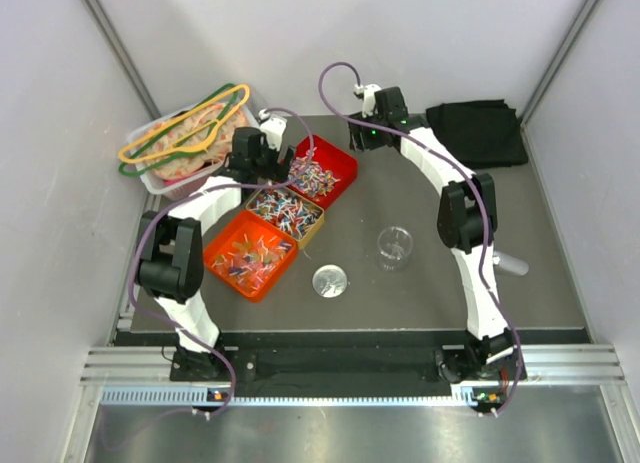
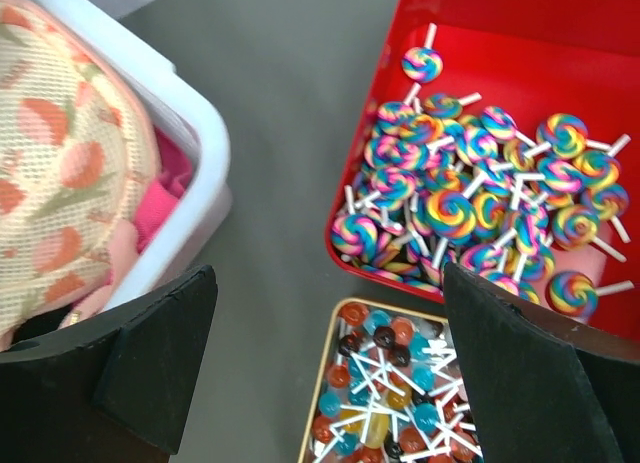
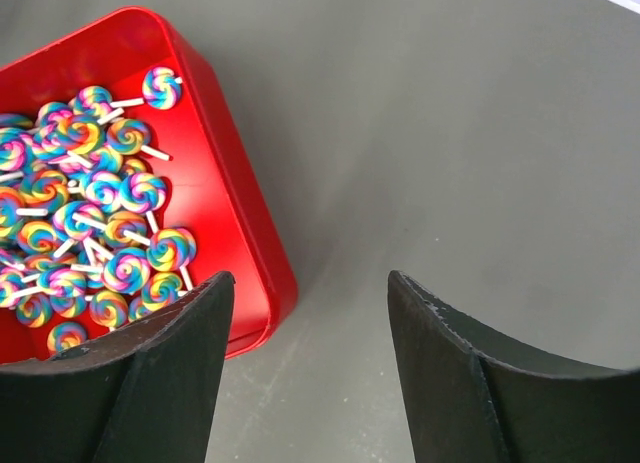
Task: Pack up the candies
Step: Adjust the storage box at the center of the board.
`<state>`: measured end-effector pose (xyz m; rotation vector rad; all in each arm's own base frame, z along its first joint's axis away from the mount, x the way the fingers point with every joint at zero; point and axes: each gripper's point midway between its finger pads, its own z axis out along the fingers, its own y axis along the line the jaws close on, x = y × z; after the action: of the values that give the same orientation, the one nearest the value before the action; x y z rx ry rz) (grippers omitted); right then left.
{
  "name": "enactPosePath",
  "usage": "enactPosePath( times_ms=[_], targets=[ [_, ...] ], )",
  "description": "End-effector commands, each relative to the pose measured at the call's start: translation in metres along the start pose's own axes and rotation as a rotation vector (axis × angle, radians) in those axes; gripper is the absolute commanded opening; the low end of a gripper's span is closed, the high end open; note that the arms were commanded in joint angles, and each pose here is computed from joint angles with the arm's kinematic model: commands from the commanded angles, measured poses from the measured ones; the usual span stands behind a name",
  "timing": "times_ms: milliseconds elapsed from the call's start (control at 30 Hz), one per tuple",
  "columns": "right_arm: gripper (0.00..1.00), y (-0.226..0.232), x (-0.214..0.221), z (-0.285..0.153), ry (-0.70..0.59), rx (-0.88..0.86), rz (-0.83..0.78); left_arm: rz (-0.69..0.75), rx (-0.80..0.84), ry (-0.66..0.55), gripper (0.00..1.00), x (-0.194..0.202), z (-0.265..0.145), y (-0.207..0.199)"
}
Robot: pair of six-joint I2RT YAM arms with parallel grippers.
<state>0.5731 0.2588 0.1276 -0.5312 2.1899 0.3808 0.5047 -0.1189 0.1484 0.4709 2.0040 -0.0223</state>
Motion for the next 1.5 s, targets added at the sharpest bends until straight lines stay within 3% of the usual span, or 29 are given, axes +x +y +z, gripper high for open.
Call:
enactPosePath(
  times_ms=[0, 333, 567, 767, 1000, 1200, 1467],
  targets=[
    [0.62, 0.023, -0.034, -0.004, -0.093, -0.056, 0.003, 0.002, 0.065, 0.001, 0.99, 0.006, -0.007, -0.011],
    [0.59, 0.043, -0.016, 0.016, -0.060, -0.079, -0.011, 0.058, 0.053, 0.024, 0.99, 0.022, -0.027, -0.003],
    [0.59, 0.043, -0.007, 0.026, -0.046, -0.061, 0.009, 0.038, 0.221, 0.042, 0.97, 0.033, -0.040, -0.019],
    [0.59, 0.042, -0.010, 0.019, -0.052, -0.057, 0.003, 0.085, 0.052, 0.090, 0.97, 0.051, -0.028, 0.013],
    [0.56, 0.041, -0.015, 0.023, -0.066, -0.053, 0.003, 0.098, -0.019, 0.119, 0.93, 0.062, -0.019, 0.031],
    [0.39, 0.041, -0.005, 0.030, -0.046, -0.050, 0.003, 0.120, -0.072, 0.151, 0.89, 0.076, -0.016, 0.041],
    [0.38, 0.030, 0.004, 0.037, -0.029, 0.000, -0.024, 0.112, -0.073, 0.161, 0.89, 0.082, -0.016, 0.042]
  ],
)
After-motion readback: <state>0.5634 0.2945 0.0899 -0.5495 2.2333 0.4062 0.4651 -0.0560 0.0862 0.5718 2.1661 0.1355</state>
